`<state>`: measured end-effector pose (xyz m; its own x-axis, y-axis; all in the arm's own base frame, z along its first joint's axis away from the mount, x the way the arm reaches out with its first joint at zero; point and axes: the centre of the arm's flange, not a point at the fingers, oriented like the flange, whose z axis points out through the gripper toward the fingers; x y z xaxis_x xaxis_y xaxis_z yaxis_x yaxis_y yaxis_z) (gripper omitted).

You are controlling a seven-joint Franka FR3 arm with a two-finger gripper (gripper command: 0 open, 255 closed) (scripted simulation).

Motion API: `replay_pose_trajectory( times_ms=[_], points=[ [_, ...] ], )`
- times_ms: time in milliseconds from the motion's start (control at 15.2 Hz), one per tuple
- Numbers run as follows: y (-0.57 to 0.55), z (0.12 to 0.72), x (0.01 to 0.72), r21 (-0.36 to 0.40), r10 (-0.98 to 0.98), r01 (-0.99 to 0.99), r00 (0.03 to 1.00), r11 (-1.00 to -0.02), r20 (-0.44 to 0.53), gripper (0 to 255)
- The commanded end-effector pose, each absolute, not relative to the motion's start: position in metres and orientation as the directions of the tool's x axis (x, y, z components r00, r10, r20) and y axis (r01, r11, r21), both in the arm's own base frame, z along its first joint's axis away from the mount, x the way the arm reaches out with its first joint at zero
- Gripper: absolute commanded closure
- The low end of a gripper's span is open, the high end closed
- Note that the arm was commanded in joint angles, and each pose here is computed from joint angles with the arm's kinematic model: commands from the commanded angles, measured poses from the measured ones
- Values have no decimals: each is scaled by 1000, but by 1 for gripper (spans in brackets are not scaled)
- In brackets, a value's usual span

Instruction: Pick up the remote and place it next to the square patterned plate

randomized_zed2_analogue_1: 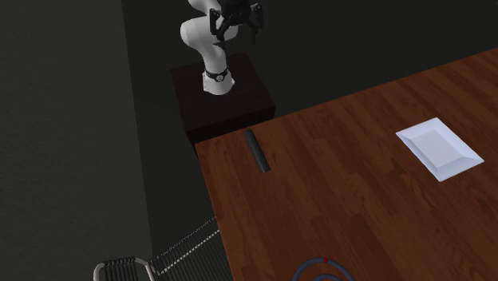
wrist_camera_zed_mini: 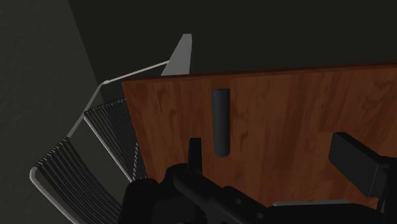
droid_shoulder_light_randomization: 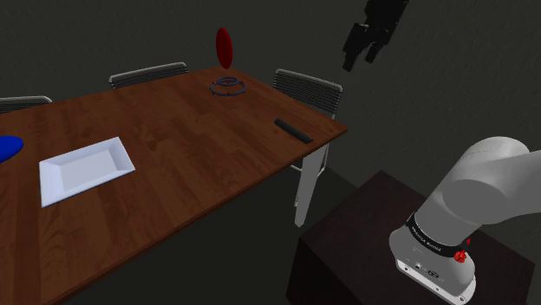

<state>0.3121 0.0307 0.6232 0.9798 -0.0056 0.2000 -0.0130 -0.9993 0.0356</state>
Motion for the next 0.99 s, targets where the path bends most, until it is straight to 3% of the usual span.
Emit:
replay_pose_trajectory(
  times_ms=[0, 924],
  points=[
    [31, 623, 312, 36, -6, -13, 980, -999, 200, 0],
    [9, 478, 440, -31, -35, -32, 996, -999, 84, 0]
  ],
)
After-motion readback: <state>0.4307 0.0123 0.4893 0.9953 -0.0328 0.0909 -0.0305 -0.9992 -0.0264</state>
